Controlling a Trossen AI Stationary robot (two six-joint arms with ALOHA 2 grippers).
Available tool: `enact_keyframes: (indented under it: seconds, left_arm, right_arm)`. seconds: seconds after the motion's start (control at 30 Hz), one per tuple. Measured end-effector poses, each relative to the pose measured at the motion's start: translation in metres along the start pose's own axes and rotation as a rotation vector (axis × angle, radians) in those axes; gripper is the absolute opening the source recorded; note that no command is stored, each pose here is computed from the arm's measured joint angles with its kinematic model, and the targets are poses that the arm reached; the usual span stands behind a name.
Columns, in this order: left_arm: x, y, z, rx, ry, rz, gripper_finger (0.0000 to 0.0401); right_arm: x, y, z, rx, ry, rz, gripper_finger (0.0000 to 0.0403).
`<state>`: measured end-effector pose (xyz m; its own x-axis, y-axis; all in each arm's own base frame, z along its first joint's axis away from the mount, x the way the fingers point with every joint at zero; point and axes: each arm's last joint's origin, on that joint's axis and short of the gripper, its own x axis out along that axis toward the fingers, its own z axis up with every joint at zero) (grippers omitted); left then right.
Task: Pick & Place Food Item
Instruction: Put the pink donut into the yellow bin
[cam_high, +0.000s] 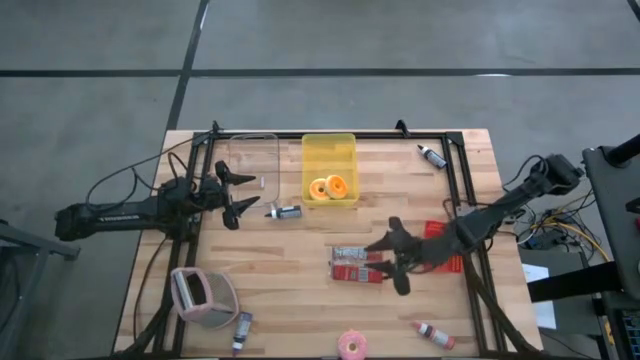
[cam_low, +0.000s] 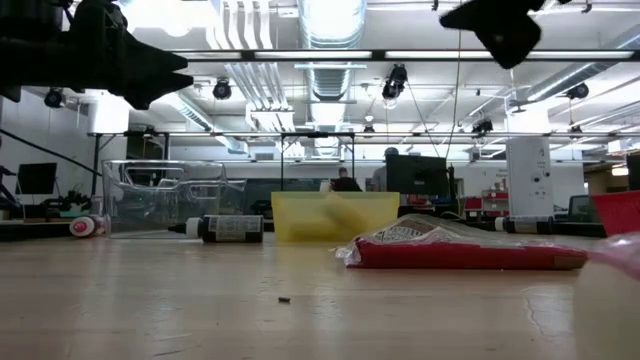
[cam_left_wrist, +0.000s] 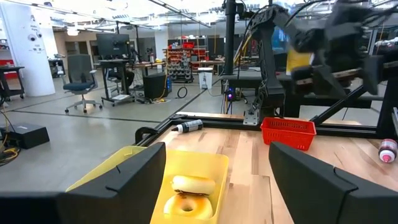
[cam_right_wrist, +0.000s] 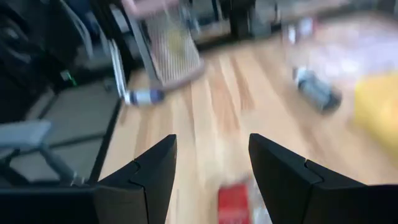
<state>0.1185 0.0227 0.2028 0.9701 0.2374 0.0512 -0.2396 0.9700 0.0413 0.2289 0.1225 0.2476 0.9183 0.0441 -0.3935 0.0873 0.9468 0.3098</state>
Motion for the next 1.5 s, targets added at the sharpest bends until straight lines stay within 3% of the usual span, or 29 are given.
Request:
enact_keyframes:
  seconds: [0.4,0.73,1.17,1.5]
  left_arm:
    - [0.000,0.000,0.000,0.000,0.001,0.000,0.0289]
    - [0.000,0.000,0.000,0.000,0.000,0.000,0.0290]
    - [0.000,0.000,0.000,0.000,0.001,0.000,0.0290]
    - [0.000,0.000,0.000,0.000,0.000,0.001,0.0289]
  right_arm:
    - [0.030,0.039,0.007,0.319,0.518,-0.353,0.0196]
    - [0.082,0.065,-0.019,0.362,0.844,-0.360,0.0196]
    - [0.127,0.091,-0.029,0.366,0.899,-0.298,0.0196]
    - [0.142,0.108,-0.044,0.403,0.925,-0.276,0.0196]
